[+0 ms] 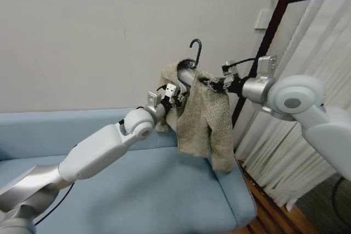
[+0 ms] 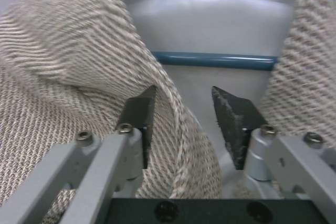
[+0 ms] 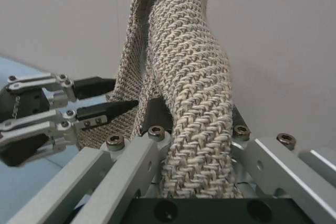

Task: Pick up the clothes from the sofa and hang them on the clothes hanger.

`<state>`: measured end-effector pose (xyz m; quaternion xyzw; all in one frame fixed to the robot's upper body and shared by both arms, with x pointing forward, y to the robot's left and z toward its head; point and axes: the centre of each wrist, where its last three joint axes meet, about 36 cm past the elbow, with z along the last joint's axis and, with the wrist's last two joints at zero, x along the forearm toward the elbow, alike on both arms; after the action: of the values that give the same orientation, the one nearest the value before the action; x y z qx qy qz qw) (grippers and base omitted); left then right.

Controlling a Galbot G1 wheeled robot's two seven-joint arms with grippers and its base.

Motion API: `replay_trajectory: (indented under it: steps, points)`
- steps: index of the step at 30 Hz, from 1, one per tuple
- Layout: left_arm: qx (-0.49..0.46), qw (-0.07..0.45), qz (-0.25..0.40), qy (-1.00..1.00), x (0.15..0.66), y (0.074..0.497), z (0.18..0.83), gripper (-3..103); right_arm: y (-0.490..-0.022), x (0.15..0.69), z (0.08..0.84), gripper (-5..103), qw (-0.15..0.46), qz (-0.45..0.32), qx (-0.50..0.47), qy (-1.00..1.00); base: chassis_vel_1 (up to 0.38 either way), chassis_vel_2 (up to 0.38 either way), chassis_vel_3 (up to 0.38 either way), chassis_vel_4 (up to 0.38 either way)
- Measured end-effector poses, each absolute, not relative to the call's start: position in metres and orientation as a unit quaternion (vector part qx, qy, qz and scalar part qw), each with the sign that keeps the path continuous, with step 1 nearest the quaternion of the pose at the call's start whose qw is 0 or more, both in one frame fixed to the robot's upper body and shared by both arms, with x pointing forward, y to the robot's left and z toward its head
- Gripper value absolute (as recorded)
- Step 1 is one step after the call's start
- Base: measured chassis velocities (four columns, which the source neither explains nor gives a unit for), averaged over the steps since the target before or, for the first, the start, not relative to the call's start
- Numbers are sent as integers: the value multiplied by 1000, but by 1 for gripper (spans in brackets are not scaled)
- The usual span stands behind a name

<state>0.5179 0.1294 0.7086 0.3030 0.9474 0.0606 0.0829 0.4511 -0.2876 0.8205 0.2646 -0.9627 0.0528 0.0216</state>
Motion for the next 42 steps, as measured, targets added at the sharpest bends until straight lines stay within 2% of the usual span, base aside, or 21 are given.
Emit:
replay_trajectory:
  steps: [3, 5, 8, 13, 15, 17, 18, 22, 24, 27, 31, 37, 42]
  points:
    - [301, 83, 64, 948, 515, 135, 711, 45, -290, 449, 822, 10, 20, 50, 264, -963, 0, 0, 0, 0]
    - [302, 82, 68, 947, 507, 142, 713, 56, -295, 446, 825, 10, 17, 49, 260, -964, 0, 0, 0, 0]
    - [304, 81, 70, 947, 501, 148, 714, 62, -300, 443, 829, 10, 14, 50, 256, -965, 0, 0, 0, 0]
    - [302, 78, 66, 948, 483, 166, 723, 89, -317, 425, 852, 10, -9, 48, 244, -968, 0, 0, 0, 0]
    - [299, 79, 65, 949, 482, 170, 725, 89, -319, 422, 856, 10, -13, 49, 242, -969, 0, 0, 0, 0]
    - [282, 82, 60, 954, 478, 187, 730, 97, -323, 411, 865, 10, -20, 50, 228, -972, 0, 0, 0, 0]
    - [282, 82, 60, 954, 478, 187, 730, 97, -323, 411, 865, 10, -20, 50, 228, -972, 0, 0, 0, 0]
    - [222, 77, 56, 970, 466, 239, 731, 100, -324, 395, 877, 10, -10, 37, 176, -984, 0, 0, 0, 0]
    - [186, 59, 64, 979, 451, 270, 715, 100, -323, 395, 880, 10, -6, 25, 162, -986, 0, 0, 0, 0]
    - [166, 37, 78, 982, 435, 289, 695, 100, -326, 397, 880, 10, -5, 15, 159, -987, 0, 0, 0, 0]
    - [139, 39, 90, 985, 422, 298, 682, 100, -329, 401, 878, 10, -5, 7, 149, -989, 0, 0, 0, 0]
    - [80, 54, 57, 994, 412, 306, 680, 100, -327, 428, 862, 10, -10, -10, 130, -991, 0, 0, 0, 0]
    - [56, 67, 35, 996, 409, 333, 644, 100, -324, 447, 823, 10, -5, 1, 123, -992, 0, 0, 0, 0]
